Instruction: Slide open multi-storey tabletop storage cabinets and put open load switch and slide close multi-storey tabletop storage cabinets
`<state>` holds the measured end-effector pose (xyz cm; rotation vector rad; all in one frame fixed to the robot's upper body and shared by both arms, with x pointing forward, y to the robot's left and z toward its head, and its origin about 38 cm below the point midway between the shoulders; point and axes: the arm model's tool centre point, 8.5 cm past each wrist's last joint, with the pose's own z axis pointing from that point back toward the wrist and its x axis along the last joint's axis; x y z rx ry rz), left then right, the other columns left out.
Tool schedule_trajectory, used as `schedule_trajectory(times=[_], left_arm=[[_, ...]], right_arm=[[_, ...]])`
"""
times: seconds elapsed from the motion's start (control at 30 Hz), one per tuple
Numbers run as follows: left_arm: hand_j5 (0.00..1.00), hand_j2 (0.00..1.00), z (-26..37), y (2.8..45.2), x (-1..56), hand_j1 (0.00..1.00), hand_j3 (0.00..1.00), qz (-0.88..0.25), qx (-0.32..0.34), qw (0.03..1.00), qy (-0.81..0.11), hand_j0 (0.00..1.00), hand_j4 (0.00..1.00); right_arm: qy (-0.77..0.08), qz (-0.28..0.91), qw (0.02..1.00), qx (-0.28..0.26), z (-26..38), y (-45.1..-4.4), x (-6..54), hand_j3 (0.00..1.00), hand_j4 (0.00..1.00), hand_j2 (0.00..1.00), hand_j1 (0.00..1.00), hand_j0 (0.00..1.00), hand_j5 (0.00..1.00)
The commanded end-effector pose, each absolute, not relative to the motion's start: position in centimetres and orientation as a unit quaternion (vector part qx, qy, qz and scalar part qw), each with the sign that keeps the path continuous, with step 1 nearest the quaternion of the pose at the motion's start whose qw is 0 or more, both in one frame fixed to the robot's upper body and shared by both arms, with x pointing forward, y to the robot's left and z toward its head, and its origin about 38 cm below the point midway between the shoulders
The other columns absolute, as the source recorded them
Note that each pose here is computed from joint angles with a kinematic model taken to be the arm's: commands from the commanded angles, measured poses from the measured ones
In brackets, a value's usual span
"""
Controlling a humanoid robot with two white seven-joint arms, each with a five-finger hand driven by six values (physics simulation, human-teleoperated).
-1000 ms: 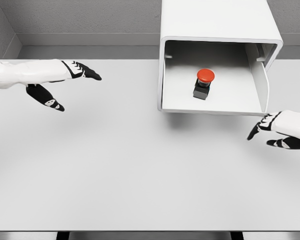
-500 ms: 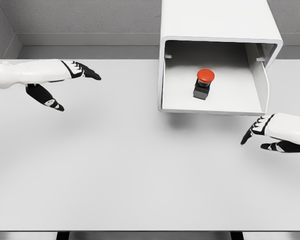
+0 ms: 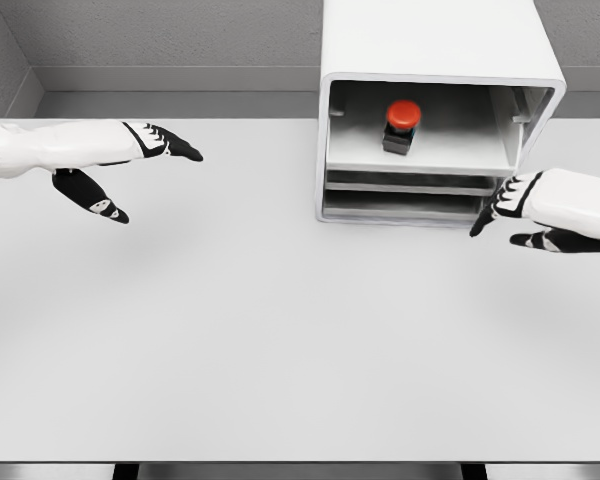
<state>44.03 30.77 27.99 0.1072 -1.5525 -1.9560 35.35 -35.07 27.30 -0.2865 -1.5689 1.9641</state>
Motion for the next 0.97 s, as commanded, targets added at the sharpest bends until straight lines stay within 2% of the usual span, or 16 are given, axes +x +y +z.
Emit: schedule_trajectory(times=[0.0,0.3,0.53,0.6,0.63,0.67,0.93], left_arm=[[1.0,1.0,28.1,30.8,44.0,1.0,1.0,-0.74,0.04,0.317,-0.591,1.0,1.0],[1.0,1.0,28.1,30.8,44.0,1.0,1.0,-0.74,0.04,0.317,-0.592,1.0,1.0],[1.0,1.0,26.3,29.9,43.6,1.0,1.0,-0.745,0.019,0.32,-0.585,1.0,1.0],[1.0,1.0,26.2,29.8,43.6,1.0,1.0,-0.745,0.017,0.32,-0.585,1.0,1.0],[1.0,1.0,26.2,29.8,43.6,1.0,1.0,-0.745,0.017,0.32,-0.585,1.0,1.0],[1.0,1.0,26.1,29.8,43.6,1.0,1.0,-0.746,0.016,0.321,-0.584,1.0,1.0],[1.0,1.0,25.9,29.6,43.4,1.0,1.0,-0.748,0.012,0.32,-0.582,1.0,1.0]], right_arm=[[-0.59,0.742,0.308,-0.083,25.6,-34.1,35.3,0.64,0.64,0.64,0.64,0.64,0.64],[-0.601,0.745,0.281,-0.069,26.1,-31.0,38.6,0.64,0.64,0.64,0.64,0.64,0.64],[-0.595,0.751,0.278,-0.064,25.8,-30.4,39.1,0.65,0.65,0.65,0.65,0.65,0.65],[-0.587,0.764,0.265,-0.038,24.5,-28.7,38.2,0.65,0.65,0.65,0.65,0.65,0.65],[-0.586,0.765,0.265,-0.035,24.2,-28.6,38.1,0.87,0.87,0.87,0.87,0.87,0.87],[-0.585,0.765,0.266,-0.035,24.2,-28.6,38.0,1.0,1.0,1.0,1.0,1.0,1.0],[-0.579,0.766,0.278,-0.022,22.8,-28.7,37.6,1.0,1.0,1.0,1.0,1.0,1.0]])
